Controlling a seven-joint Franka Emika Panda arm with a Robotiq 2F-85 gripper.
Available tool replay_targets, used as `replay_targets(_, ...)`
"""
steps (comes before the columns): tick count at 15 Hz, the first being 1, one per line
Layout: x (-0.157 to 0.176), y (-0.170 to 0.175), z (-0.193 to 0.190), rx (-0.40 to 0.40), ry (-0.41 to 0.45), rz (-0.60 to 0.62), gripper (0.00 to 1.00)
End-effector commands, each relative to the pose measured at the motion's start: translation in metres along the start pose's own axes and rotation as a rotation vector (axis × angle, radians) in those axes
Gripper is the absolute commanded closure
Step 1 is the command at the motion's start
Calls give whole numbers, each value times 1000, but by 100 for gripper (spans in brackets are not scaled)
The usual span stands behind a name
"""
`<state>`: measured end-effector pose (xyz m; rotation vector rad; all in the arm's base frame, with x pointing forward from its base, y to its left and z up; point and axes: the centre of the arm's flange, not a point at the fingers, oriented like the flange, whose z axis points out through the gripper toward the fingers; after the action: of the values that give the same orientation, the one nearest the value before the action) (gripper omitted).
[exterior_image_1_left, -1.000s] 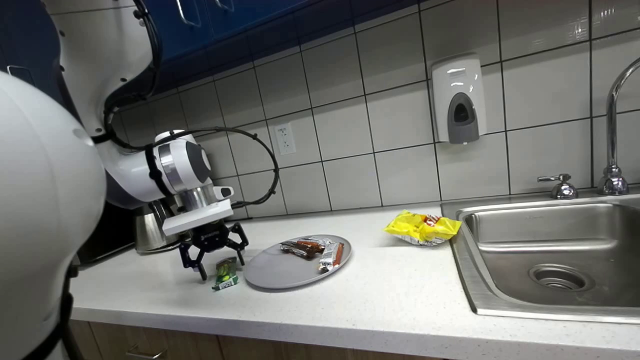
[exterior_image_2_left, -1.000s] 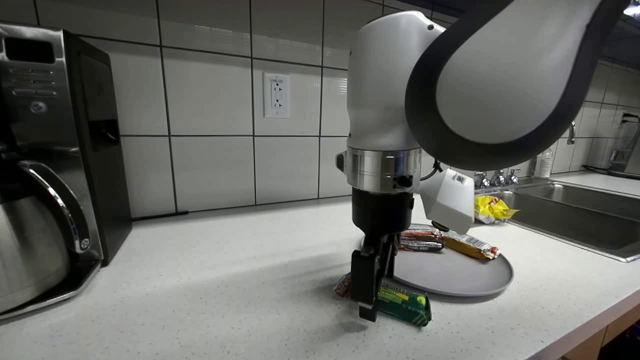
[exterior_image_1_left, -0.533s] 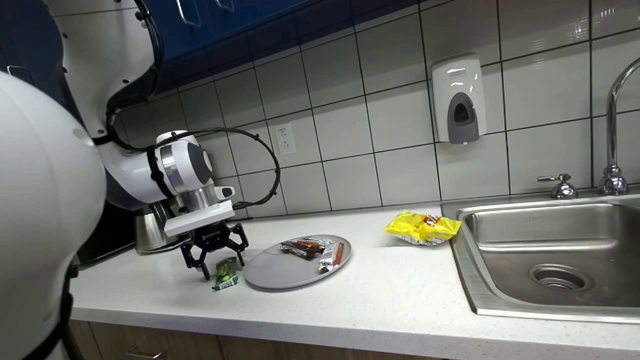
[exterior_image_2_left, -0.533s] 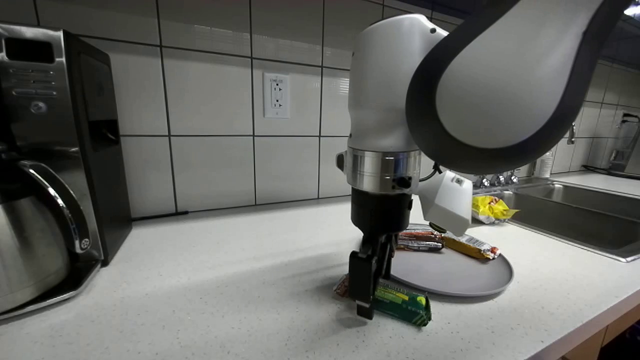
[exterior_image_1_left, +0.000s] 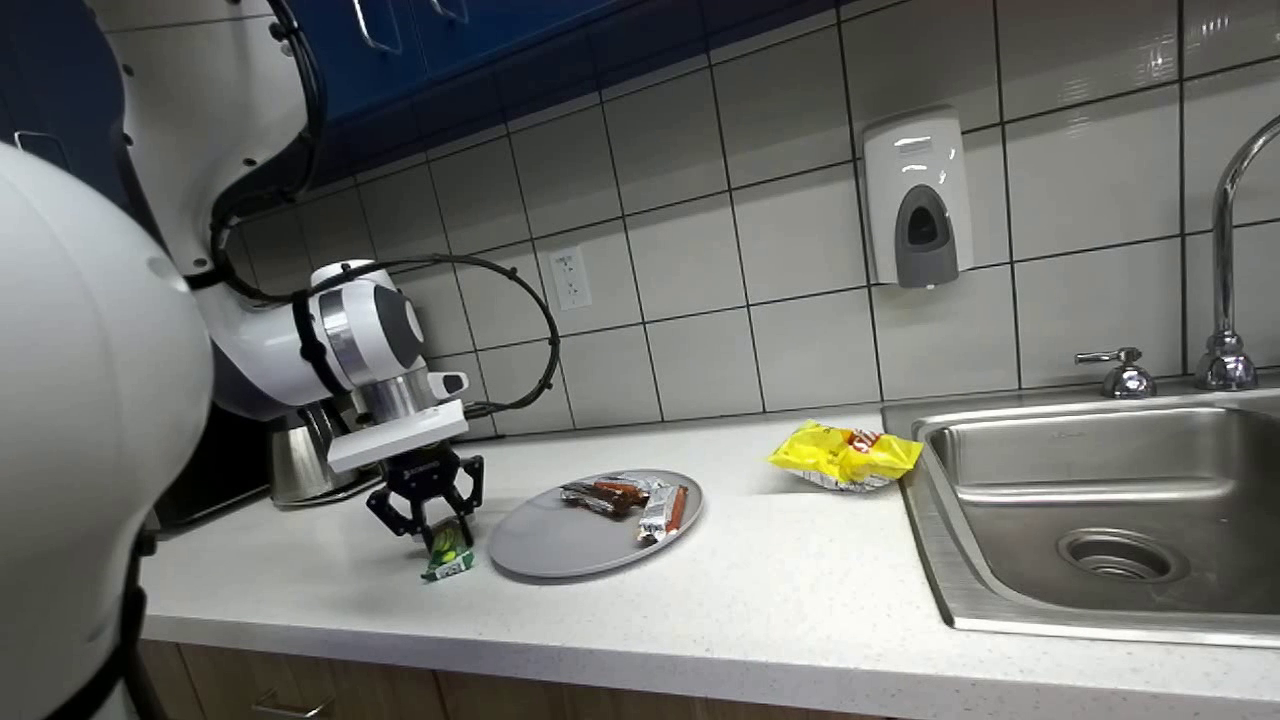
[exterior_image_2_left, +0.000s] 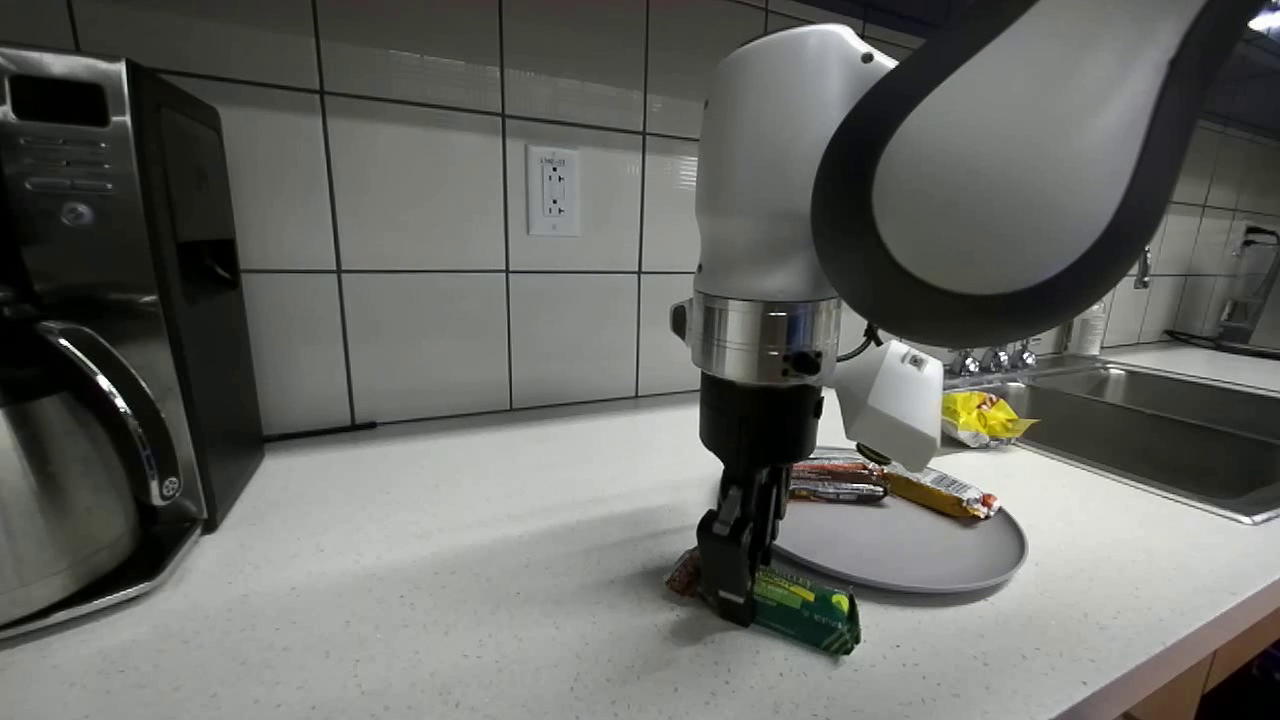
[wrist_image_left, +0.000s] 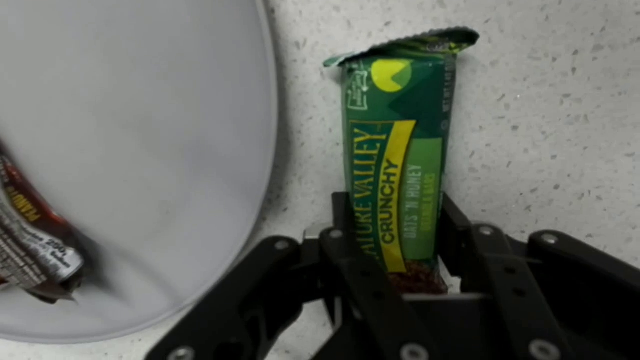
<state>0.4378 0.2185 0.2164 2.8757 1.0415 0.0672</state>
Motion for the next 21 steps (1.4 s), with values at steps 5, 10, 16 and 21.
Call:
replay_targets(5,-2,-2,-23,-12,21,-16,83)
replay_targets(10,-7,6,-50,-36,39,-23,83)
replay_targets(16,-30,27,-63,-65,57,-38,83)
replay_targets(21,-49,56,-53,-70,39,-97,83)
